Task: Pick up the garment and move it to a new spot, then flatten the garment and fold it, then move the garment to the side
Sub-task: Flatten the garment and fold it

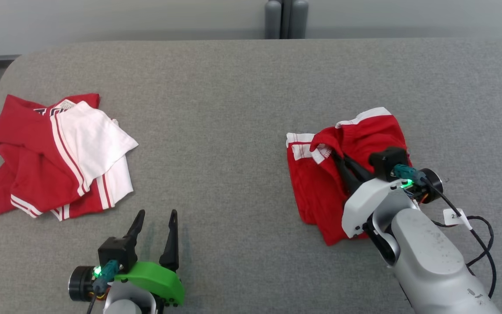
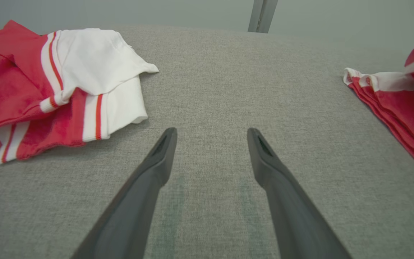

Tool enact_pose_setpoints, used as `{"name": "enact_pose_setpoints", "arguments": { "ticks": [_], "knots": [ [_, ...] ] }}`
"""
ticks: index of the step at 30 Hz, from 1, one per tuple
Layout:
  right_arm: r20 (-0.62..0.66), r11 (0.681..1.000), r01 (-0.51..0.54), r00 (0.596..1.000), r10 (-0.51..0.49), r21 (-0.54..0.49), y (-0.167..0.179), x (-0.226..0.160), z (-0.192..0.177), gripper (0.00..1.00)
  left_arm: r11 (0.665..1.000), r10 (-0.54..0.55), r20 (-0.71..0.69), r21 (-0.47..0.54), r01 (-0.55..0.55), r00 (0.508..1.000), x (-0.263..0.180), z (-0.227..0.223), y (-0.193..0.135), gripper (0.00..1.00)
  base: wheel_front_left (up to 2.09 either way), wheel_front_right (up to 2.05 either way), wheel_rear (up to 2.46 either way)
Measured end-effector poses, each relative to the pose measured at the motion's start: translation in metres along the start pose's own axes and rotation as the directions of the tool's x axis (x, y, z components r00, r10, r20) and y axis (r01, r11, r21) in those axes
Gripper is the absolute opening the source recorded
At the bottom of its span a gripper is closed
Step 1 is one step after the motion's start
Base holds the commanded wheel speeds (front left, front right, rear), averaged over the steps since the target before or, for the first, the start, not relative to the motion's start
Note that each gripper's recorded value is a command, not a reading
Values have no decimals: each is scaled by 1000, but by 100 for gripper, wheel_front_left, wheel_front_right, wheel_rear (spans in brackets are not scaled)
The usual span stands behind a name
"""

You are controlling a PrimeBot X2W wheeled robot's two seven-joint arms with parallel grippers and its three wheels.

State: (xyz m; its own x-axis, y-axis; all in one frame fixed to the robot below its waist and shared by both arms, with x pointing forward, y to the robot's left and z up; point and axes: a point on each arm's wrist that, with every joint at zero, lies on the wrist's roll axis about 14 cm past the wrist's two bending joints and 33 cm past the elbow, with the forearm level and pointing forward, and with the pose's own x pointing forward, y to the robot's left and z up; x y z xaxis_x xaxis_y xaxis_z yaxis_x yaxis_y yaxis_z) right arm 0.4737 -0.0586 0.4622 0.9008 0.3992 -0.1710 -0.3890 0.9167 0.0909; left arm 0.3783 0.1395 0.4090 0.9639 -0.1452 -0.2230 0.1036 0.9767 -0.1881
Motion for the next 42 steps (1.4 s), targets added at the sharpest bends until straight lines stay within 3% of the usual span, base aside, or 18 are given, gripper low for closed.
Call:
{"name": "enact_pose_setpoints", "arguments": {
  "ticks": [5,6,7,8,9,18,25,34,42],
  "knots": [
    [-41,997,-74,996,75,38,24,11,-17,0,1000,5,-11,4,-5,1000,4,-3,4,100,0,0,0],
    [-46,995,-88,995,90,45,29,12,-20,3,1000,10,-14,4,-10,1000,4,-3,6,100,0,0,0],
    [-51,993,-101,993,104,53,33,13,-23,12,1000,15,-16,3,-15,1000,4,-4,8,100,0,0,0],
    [-52,992,-111,992,114,61,37,14,-25,47,1000,18,-16,3,-18,1000,4,-4,10,100,0,0,0],
    [-53,991,-118,991,122,71,40,14,-27,98,1000,21,-17,2,-21,1000,4,-4,11,100,0,0,0],
    [62,992,-96,994,91,76,31,9,1,100,1000,14,29,16,-15,999,9,11,9,100,0,0,0],
    [243,993,71,966,-91,90,-25,-19,52,100,999,-6,91,44,2,996,11,32,2,100,0,0,0],
    [243,944,311,913,-329,110,-88,-92,34,100,998,-19,127,67,10,992,1,41,-5,100,0,0,0],
    [151,903,409,892,-426,131,-103,-139,-7,100,998,-21,102,56,15,995,-20,27,-11,100,0,0,0]
  ]
}}
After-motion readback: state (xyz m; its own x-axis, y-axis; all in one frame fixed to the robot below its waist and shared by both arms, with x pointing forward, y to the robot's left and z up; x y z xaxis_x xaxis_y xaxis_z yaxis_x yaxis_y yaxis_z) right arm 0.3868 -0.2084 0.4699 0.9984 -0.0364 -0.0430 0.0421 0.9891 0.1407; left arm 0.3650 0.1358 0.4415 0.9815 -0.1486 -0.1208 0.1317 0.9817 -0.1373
